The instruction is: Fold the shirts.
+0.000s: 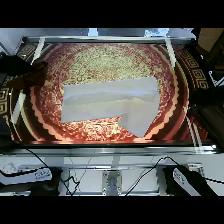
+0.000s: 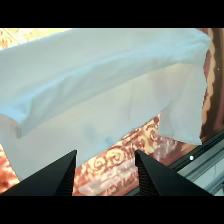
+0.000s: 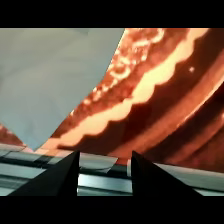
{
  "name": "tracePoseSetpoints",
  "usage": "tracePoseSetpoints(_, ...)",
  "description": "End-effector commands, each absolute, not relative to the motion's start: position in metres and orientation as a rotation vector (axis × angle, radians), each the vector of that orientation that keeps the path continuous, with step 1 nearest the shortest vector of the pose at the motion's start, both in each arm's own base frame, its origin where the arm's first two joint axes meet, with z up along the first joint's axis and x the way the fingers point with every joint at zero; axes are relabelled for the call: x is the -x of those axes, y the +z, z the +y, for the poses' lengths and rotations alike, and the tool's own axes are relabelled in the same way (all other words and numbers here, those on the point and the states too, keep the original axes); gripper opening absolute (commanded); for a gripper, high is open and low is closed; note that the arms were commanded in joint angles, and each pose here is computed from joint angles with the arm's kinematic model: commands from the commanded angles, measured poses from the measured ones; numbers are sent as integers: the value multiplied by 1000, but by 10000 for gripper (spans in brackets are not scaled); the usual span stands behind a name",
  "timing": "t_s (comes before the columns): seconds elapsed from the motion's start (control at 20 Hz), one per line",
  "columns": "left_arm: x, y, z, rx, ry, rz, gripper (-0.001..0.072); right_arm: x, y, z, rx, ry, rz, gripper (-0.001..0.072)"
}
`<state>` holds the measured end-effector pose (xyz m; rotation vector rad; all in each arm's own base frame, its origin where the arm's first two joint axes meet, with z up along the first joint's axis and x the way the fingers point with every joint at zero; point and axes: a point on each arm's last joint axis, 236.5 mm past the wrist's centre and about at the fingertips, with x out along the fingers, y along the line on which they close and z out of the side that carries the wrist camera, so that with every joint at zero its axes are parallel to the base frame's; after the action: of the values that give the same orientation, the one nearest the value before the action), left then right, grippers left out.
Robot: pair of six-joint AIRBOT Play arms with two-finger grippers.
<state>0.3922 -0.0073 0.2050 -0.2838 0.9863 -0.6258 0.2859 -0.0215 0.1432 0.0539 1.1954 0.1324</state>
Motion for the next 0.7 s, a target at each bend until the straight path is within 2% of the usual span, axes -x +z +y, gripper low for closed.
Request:
tracePoseSetpoints(0.0, -375, 133, -4, 368, -613, 1159, 440, -263, 58, 5, -199, 199, 1334, 385)
tracePoseSetpoints(0.05, -370, 117, -7, 386, -626, 1186, 443, -263, 37, 17, -265, 219, 1337, 385)
tracePoseSetpoints(0.15, -366, 91, -9, 440, -614, 1220, 580, -261, -2, 41, -428, 230, 1333, 385)
tracePoseSetpoints(0.4, -374, 76, -8, 478, -577, 1201, 582, -261, -64, 80, -851, 150, 1228, 386)
tracePoseSetpoints(0.65, -377, 76, -8, 478, -571, 1190, 582, -244, -108, 70, -919, 5, 1212, 385)
